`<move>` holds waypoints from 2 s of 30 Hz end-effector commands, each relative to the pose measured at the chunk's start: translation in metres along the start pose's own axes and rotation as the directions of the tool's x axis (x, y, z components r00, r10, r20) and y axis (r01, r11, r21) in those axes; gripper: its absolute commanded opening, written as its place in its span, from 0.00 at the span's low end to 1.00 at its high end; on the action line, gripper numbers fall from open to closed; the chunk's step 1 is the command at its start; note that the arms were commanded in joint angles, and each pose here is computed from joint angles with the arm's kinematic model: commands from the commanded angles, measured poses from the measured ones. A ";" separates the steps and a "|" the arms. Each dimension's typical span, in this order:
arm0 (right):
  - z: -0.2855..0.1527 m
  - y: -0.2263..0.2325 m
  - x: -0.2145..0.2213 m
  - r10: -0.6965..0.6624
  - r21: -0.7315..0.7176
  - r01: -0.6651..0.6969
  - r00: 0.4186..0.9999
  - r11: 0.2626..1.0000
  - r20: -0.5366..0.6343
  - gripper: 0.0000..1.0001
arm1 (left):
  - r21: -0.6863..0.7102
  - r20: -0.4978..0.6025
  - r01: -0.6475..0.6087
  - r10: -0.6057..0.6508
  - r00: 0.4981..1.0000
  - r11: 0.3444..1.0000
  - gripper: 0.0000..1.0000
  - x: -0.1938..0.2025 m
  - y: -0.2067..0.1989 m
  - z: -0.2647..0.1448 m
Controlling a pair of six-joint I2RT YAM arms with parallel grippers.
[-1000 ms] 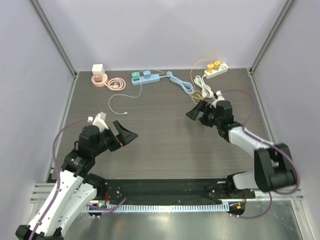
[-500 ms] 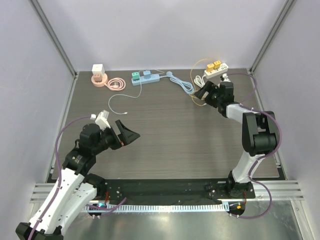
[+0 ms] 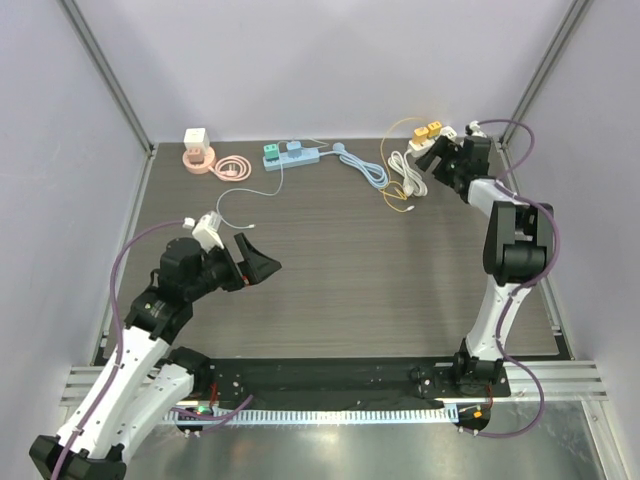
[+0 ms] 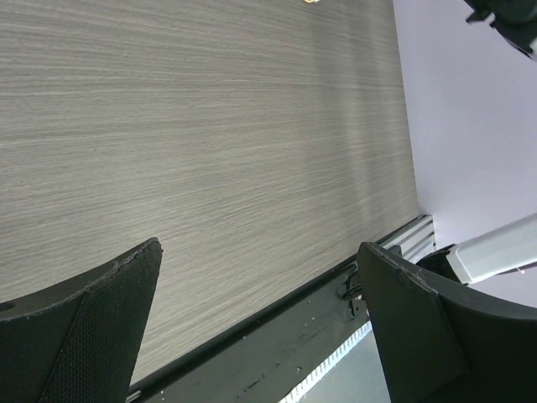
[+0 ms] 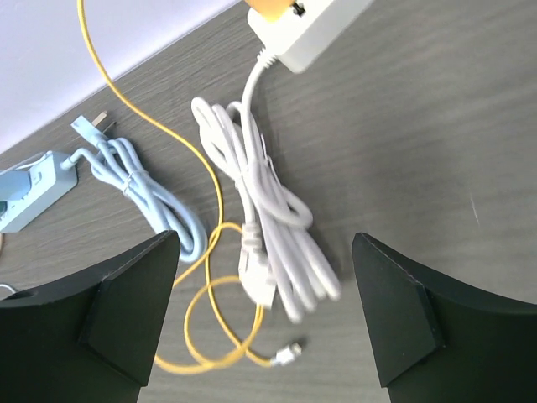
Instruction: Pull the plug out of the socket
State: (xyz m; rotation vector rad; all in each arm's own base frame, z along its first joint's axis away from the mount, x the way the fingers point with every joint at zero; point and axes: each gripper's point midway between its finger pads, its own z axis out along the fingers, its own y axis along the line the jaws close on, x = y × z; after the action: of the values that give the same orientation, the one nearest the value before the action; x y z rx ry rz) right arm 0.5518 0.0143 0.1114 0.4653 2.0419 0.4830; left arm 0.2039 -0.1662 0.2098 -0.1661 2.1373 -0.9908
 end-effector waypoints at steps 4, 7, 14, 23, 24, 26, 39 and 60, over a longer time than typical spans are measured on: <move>0.038 0.012 0.011 -0.064 -0.100 0.055 0.994 0.994 -0.093 0.86 | 0.041 0.043 -0.060 0.058 0.997 0.997 0.99 -0.017 -0.018 -0.006; 0.045 0.010 0.016 -0.060 -0.107 0.048 0.992 0.993 -0.110 0.83 | 0.040 0.040 -0.061 0.059 0.997 0.997 0.98 -0.018 -0.019 -0.004; 0.056 -0.003 0.041 -0.063 -0.101 0.045 0.981 0.994 -0.185 0.70 | 0.046 0.022 -0.045 0.044 0.999 0.998 0.97 -0.018 -0.020 0.001; 0.035 -0.049 0.031 -0.043 0.154 0.068 0.986 0.986 -0.162 0.10 | 0.059 0.018 -0.032 0.031 0.999 0.998 0.96 -0.019 -0.026 -0.001; 0.029 -0.056 0.032 -0.039 0.191 0.072 0.984 0.979 -0.171 0.05 | 0.059 0.020 -0.031 0.030 0.999 0.998 0.96 -0.019 -0.026 -0.002; 0.010 -0.069 0.023 -0.046 0.275 0.088 0.987 0.957 -0.156 0.01 | 0.061 0.019 -0.024 0.023 1.000 0.998 0.96 -0.019 -0.027 -0.003; -0.119 -0.068 0.071 0.036 0.371 0.028 0.986 0.928 -0.165 0.01 | 0.078 -0.015 0.001 0.000 1.000 0.997 0.96 -0.011 -0.029 -0.005; -0.235 0.080 0.356 -0.242 -0.117 0.212 0.821 0.970 -0.517 0.16 | 0.078 -0.162 0.046 -0.032 0.986 0.996 0.86 0.010 -0.027 0.022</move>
State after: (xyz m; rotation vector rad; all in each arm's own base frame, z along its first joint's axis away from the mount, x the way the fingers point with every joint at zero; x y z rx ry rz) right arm 0.2202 0.2094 0.0264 0.0491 2.4837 0.5175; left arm 0.2081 -0.1898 0.2083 -0.1382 2.2534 -1.0922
